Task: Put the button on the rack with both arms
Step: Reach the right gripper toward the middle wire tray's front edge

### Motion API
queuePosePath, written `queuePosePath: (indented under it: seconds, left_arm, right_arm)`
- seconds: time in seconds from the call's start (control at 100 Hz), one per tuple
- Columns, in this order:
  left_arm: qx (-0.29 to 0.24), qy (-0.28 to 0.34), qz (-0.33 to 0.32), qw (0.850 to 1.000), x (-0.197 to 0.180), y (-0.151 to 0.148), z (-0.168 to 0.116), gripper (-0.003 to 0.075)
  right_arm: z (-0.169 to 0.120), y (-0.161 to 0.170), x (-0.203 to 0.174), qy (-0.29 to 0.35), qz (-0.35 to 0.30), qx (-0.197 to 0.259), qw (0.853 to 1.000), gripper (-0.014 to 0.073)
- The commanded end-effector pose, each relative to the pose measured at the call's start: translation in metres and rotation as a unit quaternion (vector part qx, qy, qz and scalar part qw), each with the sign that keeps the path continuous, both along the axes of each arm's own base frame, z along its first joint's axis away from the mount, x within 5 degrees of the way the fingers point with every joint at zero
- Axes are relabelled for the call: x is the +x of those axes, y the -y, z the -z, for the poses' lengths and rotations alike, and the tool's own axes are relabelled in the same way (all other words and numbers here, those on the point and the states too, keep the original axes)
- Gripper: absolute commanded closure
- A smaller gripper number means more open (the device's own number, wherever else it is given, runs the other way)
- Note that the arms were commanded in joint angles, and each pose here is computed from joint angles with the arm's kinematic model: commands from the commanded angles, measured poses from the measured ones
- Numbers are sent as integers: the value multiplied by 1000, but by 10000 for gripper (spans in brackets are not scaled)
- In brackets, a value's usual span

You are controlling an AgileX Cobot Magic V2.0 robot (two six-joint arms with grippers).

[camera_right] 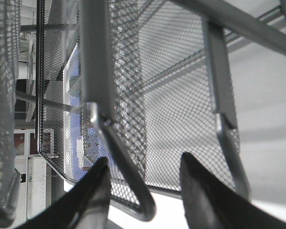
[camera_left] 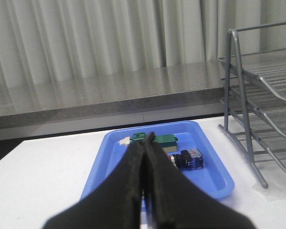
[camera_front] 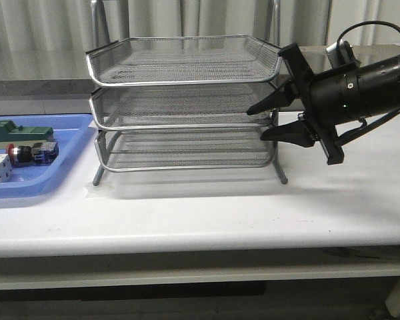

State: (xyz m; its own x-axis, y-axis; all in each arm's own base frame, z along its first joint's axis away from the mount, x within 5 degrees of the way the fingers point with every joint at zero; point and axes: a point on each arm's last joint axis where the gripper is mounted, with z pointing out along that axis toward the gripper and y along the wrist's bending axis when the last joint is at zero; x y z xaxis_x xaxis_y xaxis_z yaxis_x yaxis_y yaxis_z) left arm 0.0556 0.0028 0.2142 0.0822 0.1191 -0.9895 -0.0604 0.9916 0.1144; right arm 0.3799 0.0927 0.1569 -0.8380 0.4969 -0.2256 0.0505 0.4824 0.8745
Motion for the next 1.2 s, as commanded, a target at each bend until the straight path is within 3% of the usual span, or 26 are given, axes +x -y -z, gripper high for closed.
queuePosePath:
  seconds: [0.0, 0.36, 0.62, 1.19]
  left_arm:
    - [-7, 31, 4, 999, -1, 1, 10, 741]
    - [-7, 31, 4, 999, -1, 1, 10, 741]
    - [-7, 31, 4, 999, -1, 1, 10, 741]
    - [-7, 31, 4, 999, -1, 1, 10, 741]
  right_arm:
    - [-36, -3, 7, 44, 23, 75, 996, 280]
    - [-37, -3, 6, 45, 19, 80, 996, 412]
    - [-37, -4, 5, 46, 14, 79, 996, 552]
    - [-16, -5, -14, 12, -24, 59, 998, 559]
